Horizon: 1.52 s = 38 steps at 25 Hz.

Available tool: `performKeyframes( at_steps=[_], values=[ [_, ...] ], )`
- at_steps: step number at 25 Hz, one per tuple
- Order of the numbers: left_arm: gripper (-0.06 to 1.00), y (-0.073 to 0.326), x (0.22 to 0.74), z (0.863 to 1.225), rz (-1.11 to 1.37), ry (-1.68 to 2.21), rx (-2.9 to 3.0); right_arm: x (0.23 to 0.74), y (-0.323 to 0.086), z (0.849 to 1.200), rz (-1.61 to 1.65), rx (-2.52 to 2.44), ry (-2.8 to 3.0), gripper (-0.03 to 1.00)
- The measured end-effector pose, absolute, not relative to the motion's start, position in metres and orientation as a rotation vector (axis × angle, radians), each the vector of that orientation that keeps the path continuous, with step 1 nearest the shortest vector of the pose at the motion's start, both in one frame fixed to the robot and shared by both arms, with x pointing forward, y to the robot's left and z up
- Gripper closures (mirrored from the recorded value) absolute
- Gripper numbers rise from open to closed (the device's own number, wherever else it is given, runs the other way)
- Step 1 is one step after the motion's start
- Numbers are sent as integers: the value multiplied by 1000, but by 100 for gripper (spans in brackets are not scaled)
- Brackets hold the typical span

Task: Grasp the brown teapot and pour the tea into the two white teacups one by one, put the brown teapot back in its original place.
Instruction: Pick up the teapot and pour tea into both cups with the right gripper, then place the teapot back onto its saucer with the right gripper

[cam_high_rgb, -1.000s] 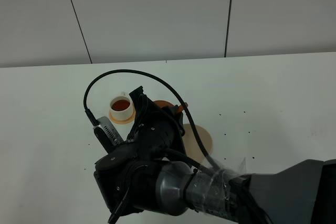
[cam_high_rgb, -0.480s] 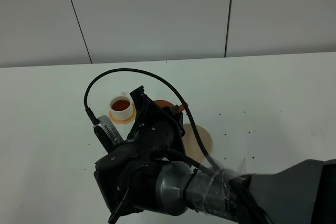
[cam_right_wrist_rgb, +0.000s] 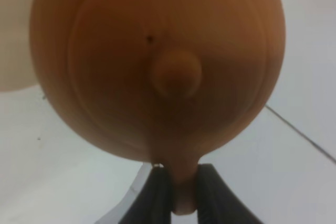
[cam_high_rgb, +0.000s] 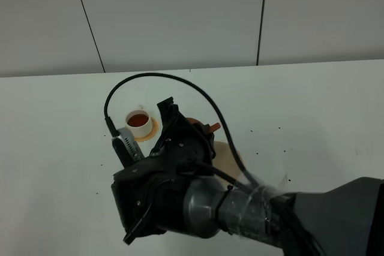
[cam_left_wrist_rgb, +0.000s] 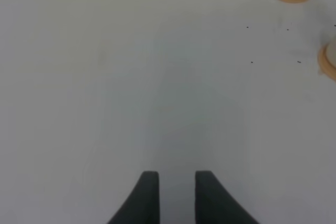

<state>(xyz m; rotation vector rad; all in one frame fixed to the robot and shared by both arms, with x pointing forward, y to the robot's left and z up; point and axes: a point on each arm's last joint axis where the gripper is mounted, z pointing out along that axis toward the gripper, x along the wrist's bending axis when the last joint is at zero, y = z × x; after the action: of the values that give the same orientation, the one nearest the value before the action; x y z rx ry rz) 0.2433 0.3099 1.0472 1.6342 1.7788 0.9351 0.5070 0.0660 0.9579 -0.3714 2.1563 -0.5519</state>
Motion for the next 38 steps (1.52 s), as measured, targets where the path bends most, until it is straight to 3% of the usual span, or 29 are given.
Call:
performKeyframes(
  at_steps=[11, 19, 38],
  values=[
    [70, 310, 243, 1047, 935, 1779, 1634, 519, 62, 993, -379, -220, 2361, 87],
    [70, 310, 243, 1047, 935, 1779, 1634, 536, 57, 1011, -56, -178, 2733, 87],
    [70, 310, 243, 1047, 935, 1779, 1634, 558, 37, 1011, 57, -70, 2856, 87]
  ],
)
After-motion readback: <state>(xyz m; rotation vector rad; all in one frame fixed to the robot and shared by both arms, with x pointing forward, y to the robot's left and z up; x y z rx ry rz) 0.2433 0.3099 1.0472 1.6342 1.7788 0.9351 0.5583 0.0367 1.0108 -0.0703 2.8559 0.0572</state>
